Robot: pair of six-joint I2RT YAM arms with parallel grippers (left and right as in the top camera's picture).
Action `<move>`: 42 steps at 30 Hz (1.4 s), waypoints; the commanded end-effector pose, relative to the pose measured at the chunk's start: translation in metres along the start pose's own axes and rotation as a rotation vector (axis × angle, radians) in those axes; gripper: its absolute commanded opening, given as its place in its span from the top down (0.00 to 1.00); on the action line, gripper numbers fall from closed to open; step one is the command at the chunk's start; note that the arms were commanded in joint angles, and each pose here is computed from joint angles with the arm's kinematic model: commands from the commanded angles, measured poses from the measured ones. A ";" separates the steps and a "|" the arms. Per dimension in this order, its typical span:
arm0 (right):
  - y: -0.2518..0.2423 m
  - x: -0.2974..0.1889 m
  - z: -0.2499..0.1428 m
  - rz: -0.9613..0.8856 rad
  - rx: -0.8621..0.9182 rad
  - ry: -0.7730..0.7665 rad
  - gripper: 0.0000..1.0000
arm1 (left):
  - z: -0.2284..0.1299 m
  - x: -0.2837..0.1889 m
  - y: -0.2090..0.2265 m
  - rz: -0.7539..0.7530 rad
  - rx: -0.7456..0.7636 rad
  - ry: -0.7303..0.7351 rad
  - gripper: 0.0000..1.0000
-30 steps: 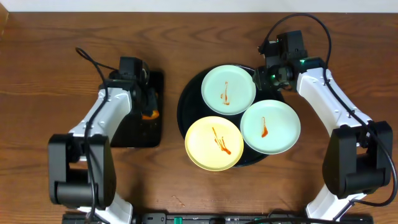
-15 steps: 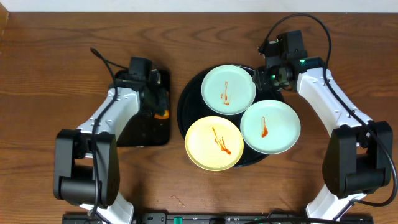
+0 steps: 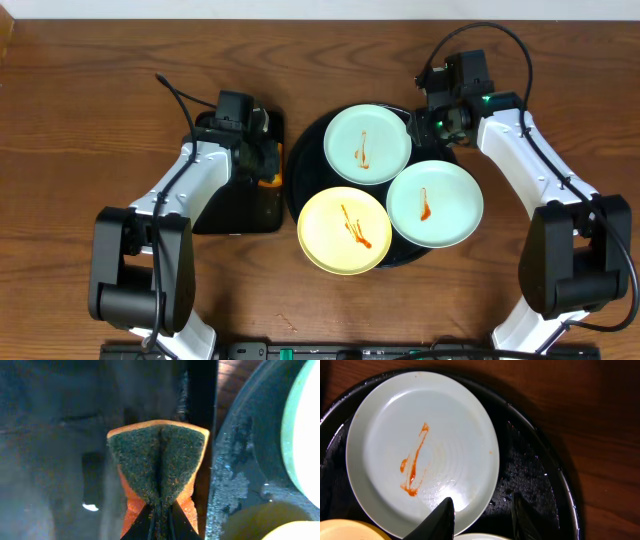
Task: Clean dirty plates on tray and stack at the side
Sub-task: 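Carry the sponge with left gripper onto the top pale green plate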
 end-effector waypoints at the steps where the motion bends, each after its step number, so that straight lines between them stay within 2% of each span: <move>1: 0.004 0.002 0.003 0.006 0.005 0.002 0.64 | 0.011 -0.025 0.002 0.055 -0.001 -0.100 0.93; 6: 0.004 0.002 0.004 0.006 0.004 0.000 0.64 | 0.024 -0.076 -0.012 0.013 0.029 -0.261 0.93; 14: 0.004 0.002 0.004 0.006 0.004 0.001 0.64 | 0.034 -0.102 -0.022 -0.032 0.047 -0.369 0.93; 19: 0.004 0.002 0.004 0.006 0.004 0.001 0.64 | 0.035 -0.103 -0.023 -0.038 0.042 -0.370 0.92; 25: 0.004 0.002 0.005 0.006 0.003 -0.004 0.64 | 0.033 -0.110 -0.043 -0.166 0.005 -0.310 0.93; 32: 0.004 0.001 0.009 0.003 -0.002 -0.026 0.61 | 0.039 -0.120 -0.097 -0.275 0.099 -0.290 0.92; 34: 0.003 0.002 0.011 0.002 -0.005 -0.037 0.59 | 0.037 -0.115 -0.113 -0.321 0.128 -0.275 0.93; 38: 0.002 0.001 0.019 -0.004 -0.014 -0.074 0.55 | 0.035 -0.093 -0.130 -0.371 0.083 -0.224 0.93; 42: 0.001 0.003 0.022 -0.006 -0.018 -0.093 0.57 | 0.030 -0.067 -0.148 -0.442 0.099 -0.158 0.92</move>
Point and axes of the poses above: each gripper's point midway between its finger pads, its own x axis out along the fingers, its own y axis along the line the jaws close on, z = x × y, the point moved 5 cm from there along -x, back along the fingers, and after that the axes turned 8 degrees about -x, right-handed, at the moved point
